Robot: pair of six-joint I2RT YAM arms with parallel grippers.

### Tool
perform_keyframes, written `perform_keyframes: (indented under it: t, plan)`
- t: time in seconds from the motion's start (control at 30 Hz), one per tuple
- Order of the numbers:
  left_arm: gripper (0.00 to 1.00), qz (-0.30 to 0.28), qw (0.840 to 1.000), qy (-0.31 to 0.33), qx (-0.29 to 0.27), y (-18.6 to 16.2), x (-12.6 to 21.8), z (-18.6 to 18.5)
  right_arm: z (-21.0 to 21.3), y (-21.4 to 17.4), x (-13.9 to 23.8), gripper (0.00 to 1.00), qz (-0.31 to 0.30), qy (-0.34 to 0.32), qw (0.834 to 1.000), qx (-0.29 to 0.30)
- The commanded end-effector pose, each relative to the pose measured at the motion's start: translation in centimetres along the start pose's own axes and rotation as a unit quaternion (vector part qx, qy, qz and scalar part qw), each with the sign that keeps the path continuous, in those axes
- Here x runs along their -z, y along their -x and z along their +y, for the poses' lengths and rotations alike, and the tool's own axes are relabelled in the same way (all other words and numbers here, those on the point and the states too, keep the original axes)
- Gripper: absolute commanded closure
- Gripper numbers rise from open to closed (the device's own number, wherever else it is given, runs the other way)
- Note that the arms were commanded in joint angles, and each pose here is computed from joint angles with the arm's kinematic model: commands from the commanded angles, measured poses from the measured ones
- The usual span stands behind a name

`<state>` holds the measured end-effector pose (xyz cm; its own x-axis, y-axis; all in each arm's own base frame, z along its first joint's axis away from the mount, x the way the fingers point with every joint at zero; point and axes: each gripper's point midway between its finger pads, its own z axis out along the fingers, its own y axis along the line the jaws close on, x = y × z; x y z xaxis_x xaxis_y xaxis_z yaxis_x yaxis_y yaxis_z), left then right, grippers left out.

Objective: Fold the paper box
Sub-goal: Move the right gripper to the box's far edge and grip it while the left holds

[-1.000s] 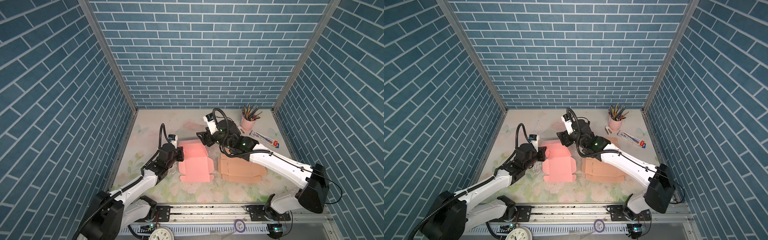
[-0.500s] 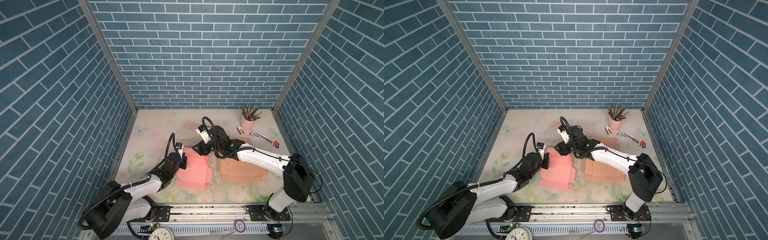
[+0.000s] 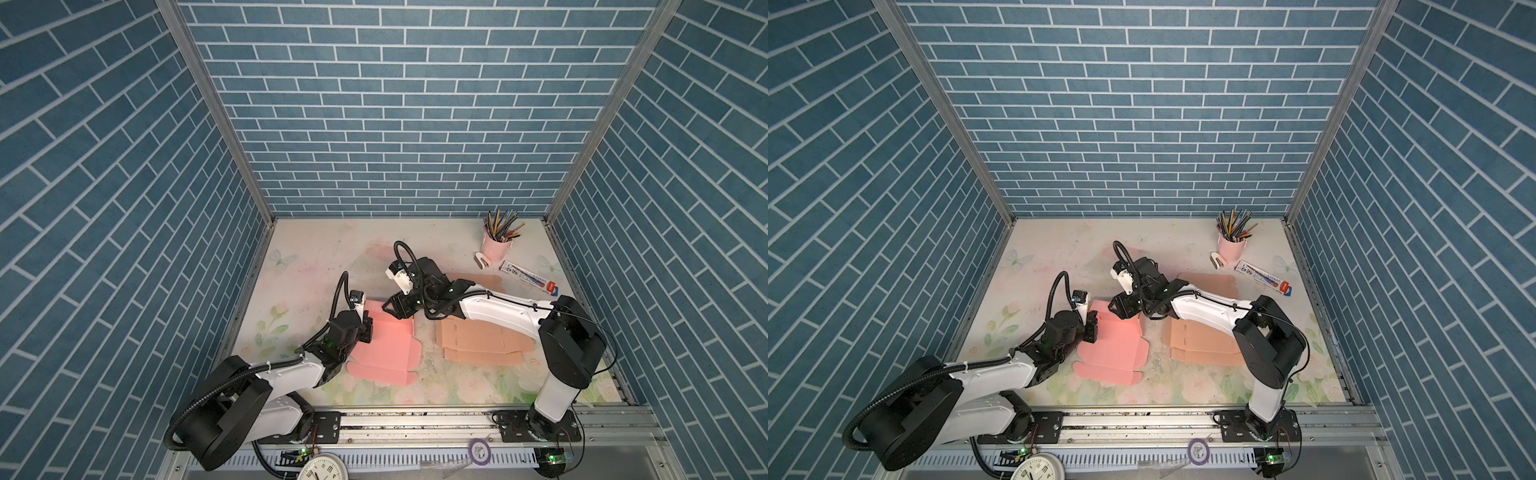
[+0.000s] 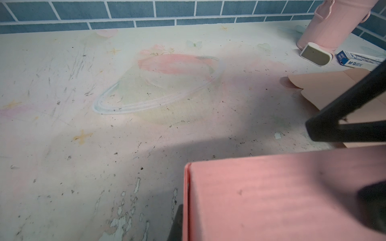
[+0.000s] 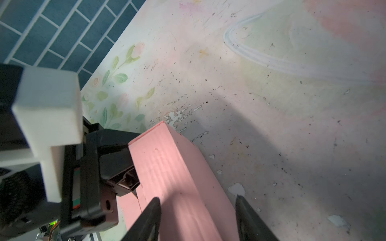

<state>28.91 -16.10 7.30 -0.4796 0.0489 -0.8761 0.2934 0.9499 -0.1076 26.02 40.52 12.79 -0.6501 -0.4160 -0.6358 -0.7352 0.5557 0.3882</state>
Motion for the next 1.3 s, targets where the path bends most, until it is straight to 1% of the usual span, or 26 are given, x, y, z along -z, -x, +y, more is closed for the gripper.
perform_keyframes:
  t: [0.0, 0.07, 0.3, 0.43, 0.53, 0.7, 0.83, 0.97, 1.27]
  plan:
    - [0.90, -0.029, 0.999, -0.001, 0.025, 1.2, 0.3, 0.0, -0.4, -1.2, -0.5, 0.43, 0.029, -0.008, 1.000, 0.006]
    - [0.86, -0.027, 0.999, -0.001, 0.030, 0.8, 0.4, 0.1, -0.3, -1.1, -0.4, 0.43, 0.029, -0.007, 1.000, 0.007]
    - [0.80, -0.024, 0.998, 0.001, 0.049, -0.4, 1.1, 0.6, 0.5, -0.5, 0.3, 0.43, 0.025, -0.010, 0.999, 0.019]
    - [0.72, -0.023, 0.998, -0.003, 0.055, -0.8, 1.5, 0.7, 0.8, -0.2, 0.5, 0.39, 0.021, -0.015, 0.999, 0.024]
    - [0.69, -0.022, 0.998, -0.007, 0.060, -1.3, 1.7, 0.6, 1.2, 0.0, 0.6, 0.36, 0.019, -0.016, 0.999, 0.028]
    - [0.67, -0.015, 0.998, -0.005, 0.065, -1.8, 2.0, 0.5, 1.3, -0.2, 0.3, 0.32, 0.035, -0.055, 0.996, 0.056]
    - [0.60, -0.014, 0.996, -0.001, 0.092, -2.6, 2.6, 0.9, 1.3, -0.5, 0.0, 0.31, 0.046, -0.083, 0.992, 0.079]
    - [0.58, -0.020, 0.994, -0.003, 0.103, -2.5, 3.0, 1.1, 0.9, -0.6, -0.3, 0.32, 0.054, -0.094, 0.991, 0.084]
    - [0.57, -0.019, 0.994, -0.005, 0.105, -2.4, 3.1, 1.0, 1.0, -0.8, -1.2, 0.33, 0.075, -0.103, 0.986, 0.107]
